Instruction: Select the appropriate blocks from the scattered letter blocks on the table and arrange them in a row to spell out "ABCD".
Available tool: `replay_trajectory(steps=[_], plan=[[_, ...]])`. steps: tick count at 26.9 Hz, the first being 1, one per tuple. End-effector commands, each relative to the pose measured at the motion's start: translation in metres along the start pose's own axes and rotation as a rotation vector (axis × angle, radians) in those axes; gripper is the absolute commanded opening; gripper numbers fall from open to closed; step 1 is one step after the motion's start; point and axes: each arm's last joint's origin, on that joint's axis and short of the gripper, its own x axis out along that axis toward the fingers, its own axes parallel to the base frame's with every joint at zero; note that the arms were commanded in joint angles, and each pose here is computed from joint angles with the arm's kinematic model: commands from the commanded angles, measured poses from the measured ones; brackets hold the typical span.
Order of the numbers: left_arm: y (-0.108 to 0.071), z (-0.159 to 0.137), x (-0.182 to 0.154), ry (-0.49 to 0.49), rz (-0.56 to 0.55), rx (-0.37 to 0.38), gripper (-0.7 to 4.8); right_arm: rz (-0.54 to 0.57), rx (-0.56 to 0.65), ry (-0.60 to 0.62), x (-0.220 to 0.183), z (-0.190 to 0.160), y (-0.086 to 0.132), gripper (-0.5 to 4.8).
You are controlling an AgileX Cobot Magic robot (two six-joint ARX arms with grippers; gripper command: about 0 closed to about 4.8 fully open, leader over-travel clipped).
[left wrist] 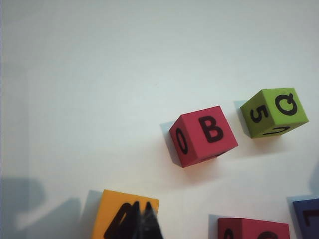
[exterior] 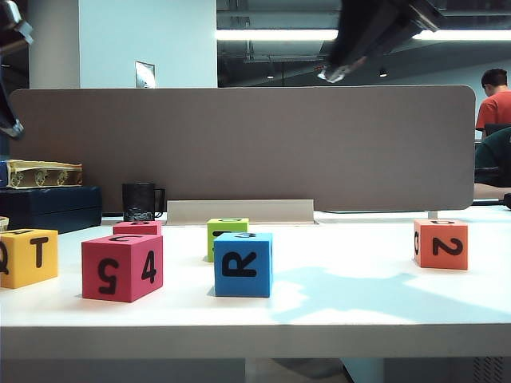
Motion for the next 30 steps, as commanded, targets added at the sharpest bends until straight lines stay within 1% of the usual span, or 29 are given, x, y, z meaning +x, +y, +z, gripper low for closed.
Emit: replay_trajectory(steps=[1,3,5,7,11,16,17,18,20,21,23,27,30], plan=[[-0.007,0.007,0.006,0.001,-0.027,0.026,-0.05,0.008,-0.021,-0.002,-0.003,0.006,0.005,-0.03],[-0.01,0.01,0.011,0.014,-0.04,0.044,-0.05,0.013,-0.027,-0.007,-0.004,0.008,0.007,-0.03],[-0.015,0.014,0.018,0.029,-0.045,0.085,-0.05,0.03,-0.044,-0.004,-0.006,0.011,0.014,-0.03],[-0.017,0.017,0.026,0.044,-0.042,0.094,-0.05,0.033,-0.045,0.005,-0.008,0.012,0.015,-0.02],[-0.016,0.021,0.041,0.081,-0.043,0.09,-0.04,0.047,-0.058,0.029,-0.006,0.011,0.022,-0.03],[-0.019,0.024,0.053,0.108,-0.064,0.08,-0.04,0.007,-0.055,0.076,-0.006,0.006,0.021,-0.02],[-0.019,0.026,0.057,0.111,-0.064,0.064,-0.01,0.007,-0.055,0.08,-0.006,0.006,0.021,-0.02],[-0.023,0.025,0.063,0.109,-0.085,0.052,0.3,0.006,-0.054,0.079,-0.006,0.006,0.021,-0.02],[-0.027,0.025,0.069,0.109,-0.1,0.042,0.75,0.006,-0.054,0.08,-0.006,0.006,0.021,-0.02],[-0.03,0.024,0.073,0.108,-0.108,0.049,0.96,0.007,-0.054,0.08,-0.006,0.006,0.021,-0.02],[-0.034,0.023,0.079,0.11,-0.119,0.061,0.99,0.008,-0.055,0.08,-0.006,0.006,0.021,-0.02],[-0.037,0.02,0.083,0.129,-0.093,0.071,1.05,0.007,-0.052,0.101,-0.006,0.004,0.021,-0.02],[-0.037,0.019,0.083,0.137,-0.089,0.077,1.56,0.007,-0.048,0.13,-0.006,0.001,0.021,-0.02]])
